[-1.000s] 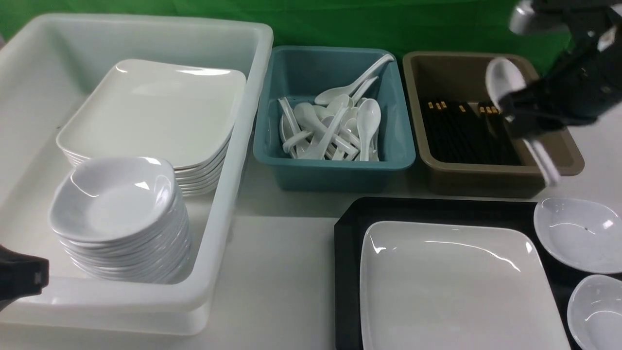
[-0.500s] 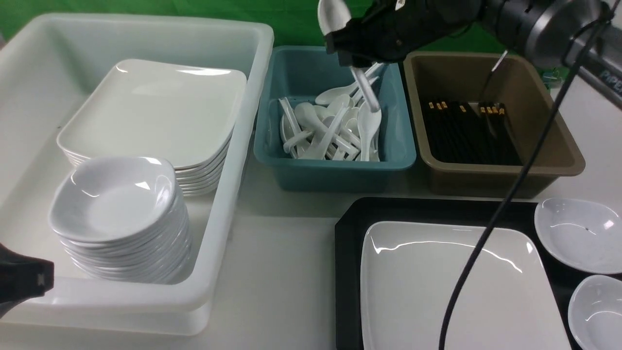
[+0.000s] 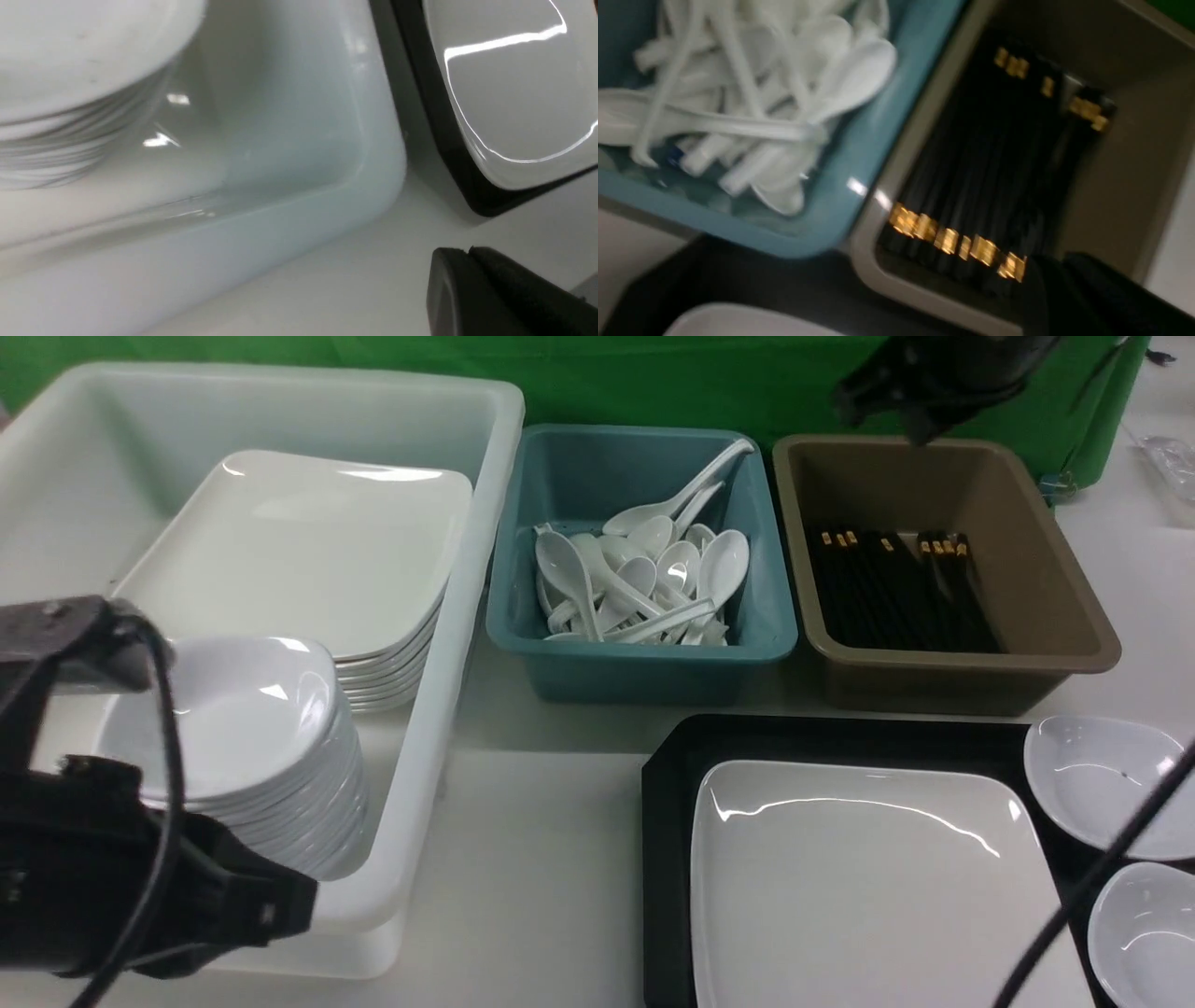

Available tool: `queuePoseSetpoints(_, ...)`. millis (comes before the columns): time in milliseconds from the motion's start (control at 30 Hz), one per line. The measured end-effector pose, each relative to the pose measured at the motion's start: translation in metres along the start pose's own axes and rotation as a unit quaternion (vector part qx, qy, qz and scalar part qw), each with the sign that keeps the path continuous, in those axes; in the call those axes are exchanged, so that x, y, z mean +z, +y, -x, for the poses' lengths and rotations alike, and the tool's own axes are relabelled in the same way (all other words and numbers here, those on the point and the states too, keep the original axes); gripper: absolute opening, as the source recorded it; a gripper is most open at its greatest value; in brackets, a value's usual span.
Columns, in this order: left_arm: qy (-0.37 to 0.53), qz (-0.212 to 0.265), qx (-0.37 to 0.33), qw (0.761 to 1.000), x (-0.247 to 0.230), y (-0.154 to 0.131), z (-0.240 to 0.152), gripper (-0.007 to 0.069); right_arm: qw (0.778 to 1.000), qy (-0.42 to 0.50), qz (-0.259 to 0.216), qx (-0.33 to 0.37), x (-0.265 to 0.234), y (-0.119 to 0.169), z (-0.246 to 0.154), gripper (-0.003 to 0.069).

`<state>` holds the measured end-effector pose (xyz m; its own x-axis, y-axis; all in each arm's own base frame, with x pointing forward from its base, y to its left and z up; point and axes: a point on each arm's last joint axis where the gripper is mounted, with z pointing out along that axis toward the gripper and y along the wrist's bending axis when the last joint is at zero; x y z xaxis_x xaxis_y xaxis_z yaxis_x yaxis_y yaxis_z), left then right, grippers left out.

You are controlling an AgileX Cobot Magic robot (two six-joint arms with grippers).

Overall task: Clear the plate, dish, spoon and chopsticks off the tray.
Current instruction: Use the right arm to grab a small plate from the dinner plate

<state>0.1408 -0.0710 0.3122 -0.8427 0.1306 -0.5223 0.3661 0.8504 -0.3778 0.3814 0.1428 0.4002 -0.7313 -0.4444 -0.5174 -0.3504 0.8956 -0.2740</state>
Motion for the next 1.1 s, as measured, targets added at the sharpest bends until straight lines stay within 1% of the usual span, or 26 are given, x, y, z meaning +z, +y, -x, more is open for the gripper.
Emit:
queuePoseSetpoints(33, 0.022, -0.009, 0.014, 1.000, 0.011, -0.009, 0.004, 0.0001, 1.000, -0.009, -0.008, 0.023, -0.016, -0.021, -0.008, 0.0021)
queuePoseSetpoints(100, 0.042, -0.011, 0.023, 0.999, 0.019, -0.016, 0.007, 0.0001, 0.999, -0.010, -0.008, 0.034, -0.024, -0.029, -0.014, 0.0017)
queuePoseSetpoints(133, 0.055, -0.011, 0.036, 0.998, 0.026, -0.026, 0.012, 0.0001, 0.999, -0.005, -0.003, 0.052, -0.033, -0.041, -0.027, 0.0016)
queuePoseSetpoints(167, 0.071, -0.009, 0.056, 0.996, 0.034, -0.035, 0.018, 0.0001, 0.998, 0.008, 0.000, 0.061, -0.036, -0.046, -0.040, 0.0016)
queuePoseSetpoints(233, 0.082, -0.008, 0.073, 0.994, 0.040, -0.043, 0.022, 0.0001, 0.998, 0.012, -0.001, 0.067, -0.043, -0.050, -0.050, 0.0016)
queuePoseSetpoints(300, 0.111, -0.007, 0.118, 0.987, 0.061, -0.068, 0.035, 0.0001, 0.996, 0.048, -0.002, 0.078, -0.051, -0.056, -0.092, 0.0016)
queuePoseSetpoints(333, 0.109, -0.008, 0.122, 0.987, 0.061, -0.070, 0.037, 0.0001, 0.995, 0.051, -0.002, 0.080, -0.052, -0.057, -0.095, 0.0016)
queuePoseSetpoints(400, 0.128, -0.010, 0.141, 0.982, 0.079, -0.086, 0.051, 0.0001, 0.993, 0.079, -0.001, 0.087, -0.053, -0.054, -0.135, 0.0015)
queuePoseSetpoints(433, 0.139, -0.010, 0.144, 0.980, 0.088, -0.091, 0.055, 0.0001, 0.993, 0.077, -0.002, 0.091, -0.058, -0.052, -0.149, 0.0015)
queuePoseSetpoints(467, 0.139, -0.012, 0.146, 0.979, 0.090, -0.094, 0.059, 0.0001, 0.993, 0.077, -0.002, 0.094, -0.059, -0.052, -0.158, 0.0015)
queuePoseSetpoints(533, 0.151, -0.011, 0.148, 0.977, 0.108, -0.102, 0.071, 0.0001, 0.990, 0.093, 0.003, 0.103, -0.061, -0.045, -0.191, 0.0015)
queuePoseSetpoints(600, 0.152, -0.011, 0.148, 0.977, 0.115, -0.104, 0.077, 0.0001, 0.989, 0.105, 0.008, 0.104, -0.060, -0.040, -0.208, 0.0015)
queuePoseSetpoints(633, 0.153, -0.009, 0.149, 0.977, 0.123, -0.107, 0.083, 0.0001, 0.986, 0.125, 0.014, 0.106, -0.055, -0.033, -0.231, 0.0015)
queuePoseSetpoints(700, 0.153, -0.008, 0.149, 0.977, 0.126, -0.107, 0.085, 0.0001, 0.984, 0.136, 0.018, 0.111, -0.050, -0.030, -0.242, 0.0015)
queuePoseSetpoints(733, 0.155, -0.007, 0.149, 0.977, 0.129, -0.108, 0.087, 0.0001, 0.979, 0.160, 0.021, 0.123, -0.038, -0.025, -0.260, 0.0015)
queuePoseSetpoints(800, 0.155, -0.007, 0.149, 0.977, 0.130, -0.108, 0.087, 0.0001, 0.977, 0.168, 0.021, 0.133, -0.029, -0.025, -0.267, 0.0015)
queuePoseSetpoints(833, 0.156, -0.005, 0.151, 0.976, 0.130, -0.107, 0.087, 0.0001, 0.972, 0.184, 0.030, 0.143, -0.011, -0.021, -0.279, 0.0015)
queuePoseSetpoints(900, 0.157, -0.003, 0.152, 0.976, 0.130, -0.107, 0.087, 0.0001, 0.970, 0.191, 0.043, 0.145, 0.004, -0.016, -0.285, 0.0022)
queuePoseSetpoints(967, 0.161, 0.001, 0.151, 0.975, 0.130, -0.106, 0.086, 0.0003, 0.966, 0.210, 0.063, 0.138, 0.020, -0.010, -0.289, 0.0072)
queuePoseSetpoints(1033, 0.169, 0.008, 0.150, 0.974, 0.129, -0.105, 0.085, 0.0006, 0.962, 0.229, 0.076, 0.126, 0.030, -0.004, -0.290, 0.0163)
queuePoseSetpoints(1067, 0.174, 0.017, 0.147, 0.974, 0.129, -0.103, 0.084, 0.0007, 0.961, 0.239, 0.083, 0.112, 0.035, -0.001, -0.289, 0.0228)
queuePoseSetpoints(1100, 0.174, 0.021, 0.145, 0.974, 0.129, -0.102, 0.085, 0.0007, 0.960, 0.243, 0.085, 0.109, 0.037, 0.000, -0.289, 0.0256)
